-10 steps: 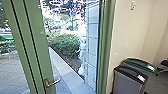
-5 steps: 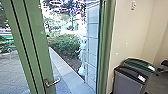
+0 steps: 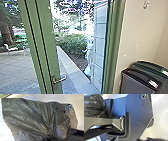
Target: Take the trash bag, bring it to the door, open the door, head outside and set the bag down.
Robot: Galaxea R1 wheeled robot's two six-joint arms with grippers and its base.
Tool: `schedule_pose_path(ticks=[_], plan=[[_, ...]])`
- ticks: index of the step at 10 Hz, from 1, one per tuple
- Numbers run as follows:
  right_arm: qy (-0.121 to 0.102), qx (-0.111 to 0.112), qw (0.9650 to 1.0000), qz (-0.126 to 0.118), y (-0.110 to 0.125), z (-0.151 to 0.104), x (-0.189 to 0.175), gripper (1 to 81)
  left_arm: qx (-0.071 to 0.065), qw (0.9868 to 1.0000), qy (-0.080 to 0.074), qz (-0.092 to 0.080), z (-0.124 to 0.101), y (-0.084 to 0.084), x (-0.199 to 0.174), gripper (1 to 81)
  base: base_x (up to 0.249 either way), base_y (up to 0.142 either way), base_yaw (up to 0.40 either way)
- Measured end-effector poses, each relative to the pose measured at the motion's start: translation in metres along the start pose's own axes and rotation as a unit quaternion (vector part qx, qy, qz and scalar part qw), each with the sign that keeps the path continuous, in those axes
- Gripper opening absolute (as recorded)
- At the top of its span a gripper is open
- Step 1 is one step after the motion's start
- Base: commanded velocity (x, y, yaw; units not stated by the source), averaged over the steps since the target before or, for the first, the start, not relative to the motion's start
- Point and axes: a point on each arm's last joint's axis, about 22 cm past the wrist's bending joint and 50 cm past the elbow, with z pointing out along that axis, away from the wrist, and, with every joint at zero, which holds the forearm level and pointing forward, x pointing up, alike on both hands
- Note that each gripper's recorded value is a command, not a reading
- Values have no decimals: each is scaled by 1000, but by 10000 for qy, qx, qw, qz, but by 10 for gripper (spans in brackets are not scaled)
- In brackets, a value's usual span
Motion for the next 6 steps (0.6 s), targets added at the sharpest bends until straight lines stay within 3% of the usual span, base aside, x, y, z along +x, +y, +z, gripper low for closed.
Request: schedule_pose_path(ticks=[2, 4, 6], plan=[[-22, 160, 9999, 0, -7, -1, -2, 811, -85, 9999, 136, -20, -3, -3, -6, 10, 0, 0, 295], [-41, 512, 9987, -14, -28, -5, -4, 811, -231, 9993, 283, -37, -7, -3, -8, 10, 0, 0, 294], [-42, 616, 9981, -21, -20, -15, -5, 811, -167, 9994, 288, -72, -11, -19, -22, 10, 0, 0, 294]])
